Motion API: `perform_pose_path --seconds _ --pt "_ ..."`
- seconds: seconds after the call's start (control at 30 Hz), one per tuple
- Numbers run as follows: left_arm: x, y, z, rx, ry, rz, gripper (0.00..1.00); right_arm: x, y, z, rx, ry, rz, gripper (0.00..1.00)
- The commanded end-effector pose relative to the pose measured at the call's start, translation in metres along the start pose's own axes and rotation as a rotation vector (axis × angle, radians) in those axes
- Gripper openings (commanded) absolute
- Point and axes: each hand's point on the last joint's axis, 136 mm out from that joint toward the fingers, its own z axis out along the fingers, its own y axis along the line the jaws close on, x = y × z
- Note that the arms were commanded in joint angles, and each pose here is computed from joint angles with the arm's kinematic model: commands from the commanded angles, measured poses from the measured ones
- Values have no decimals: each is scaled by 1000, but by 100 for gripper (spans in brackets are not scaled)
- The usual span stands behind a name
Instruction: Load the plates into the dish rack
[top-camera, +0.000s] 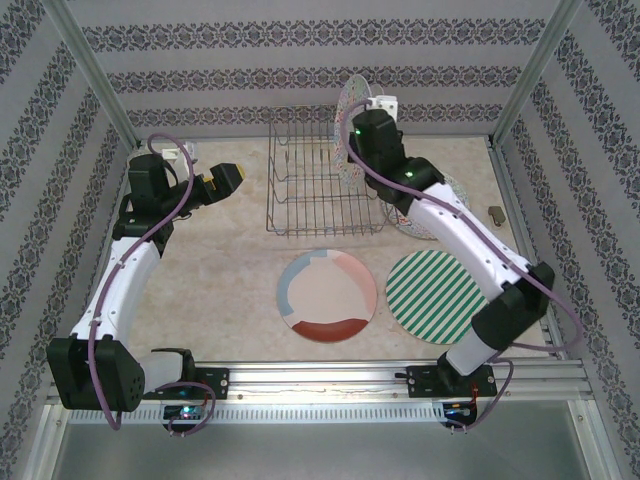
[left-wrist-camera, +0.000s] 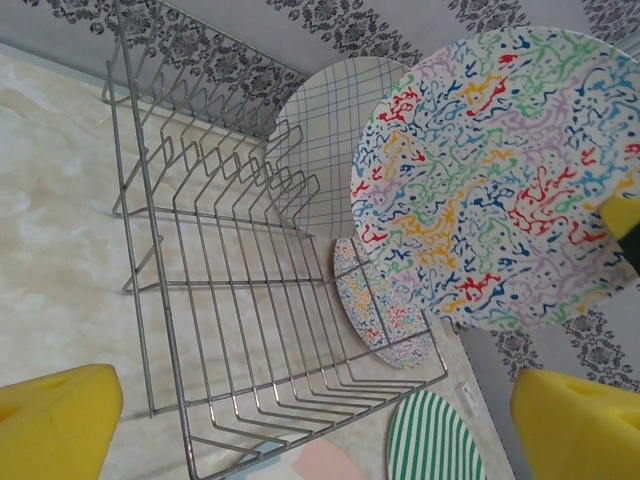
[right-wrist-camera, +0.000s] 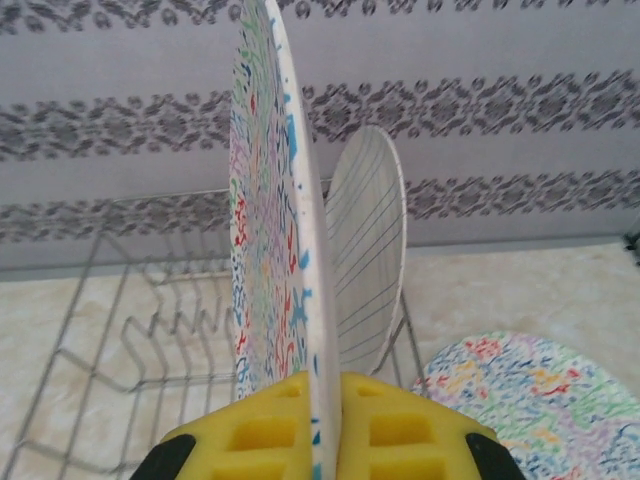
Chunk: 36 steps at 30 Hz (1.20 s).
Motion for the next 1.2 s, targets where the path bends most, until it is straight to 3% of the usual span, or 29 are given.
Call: perform_pose_path --seconds 0.0,0.4,1.17 --pt "-8 2 -3 -18 -15 11 100 -45 -7 0 137 -149 -17 0" --pt "-9 3 -2 -22 -17 11 100 -50 16 52 247 -167 -141 0" --pt "-4 19 3 -74 -5 12 100 -27 20 122 160 -87 -73 0"
